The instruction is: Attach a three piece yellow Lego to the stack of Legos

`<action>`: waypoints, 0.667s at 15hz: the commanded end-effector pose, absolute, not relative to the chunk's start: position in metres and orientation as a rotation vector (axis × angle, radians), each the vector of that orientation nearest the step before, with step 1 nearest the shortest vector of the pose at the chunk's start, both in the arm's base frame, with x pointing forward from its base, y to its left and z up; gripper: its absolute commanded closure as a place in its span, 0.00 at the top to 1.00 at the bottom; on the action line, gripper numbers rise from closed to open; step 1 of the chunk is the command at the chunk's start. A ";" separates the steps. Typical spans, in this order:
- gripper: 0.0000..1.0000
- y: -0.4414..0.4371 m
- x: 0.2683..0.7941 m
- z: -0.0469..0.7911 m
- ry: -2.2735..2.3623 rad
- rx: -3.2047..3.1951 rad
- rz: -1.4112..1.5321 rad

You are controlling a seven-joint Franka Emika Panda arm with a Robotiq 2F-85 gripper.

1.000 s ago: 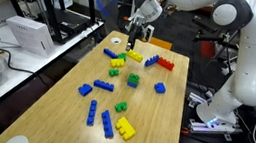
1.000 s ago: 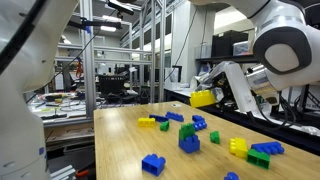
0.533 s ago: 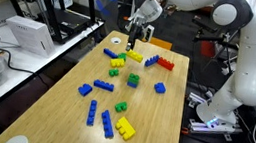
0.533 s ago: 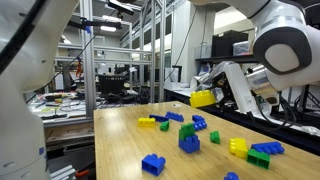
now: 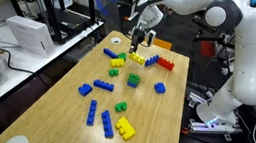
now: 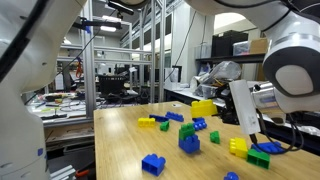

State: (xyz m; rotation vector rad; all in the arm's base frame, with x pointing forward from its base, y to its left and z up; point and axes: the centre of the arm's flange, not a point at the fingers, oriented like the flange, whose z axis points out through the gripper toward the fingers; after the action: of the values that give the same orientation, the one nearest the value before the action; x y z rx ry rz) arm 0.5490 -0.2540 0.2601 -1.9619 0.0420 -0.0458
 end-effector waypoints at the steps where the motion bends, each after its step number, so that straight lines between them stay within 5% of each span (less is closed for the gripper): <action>1: 0.39 -0.260 0.550 0.237 0.008 -1.879 -0.057; 10: 0.39 -0.238 0.554 0.198 -0.037 -1.840 -0.015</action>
State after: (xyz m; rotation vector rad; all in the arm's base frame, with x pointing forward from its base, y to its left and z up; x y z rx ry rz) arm 0.5473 -0.2374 0.2035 -1.8679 -0.0076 -0.0110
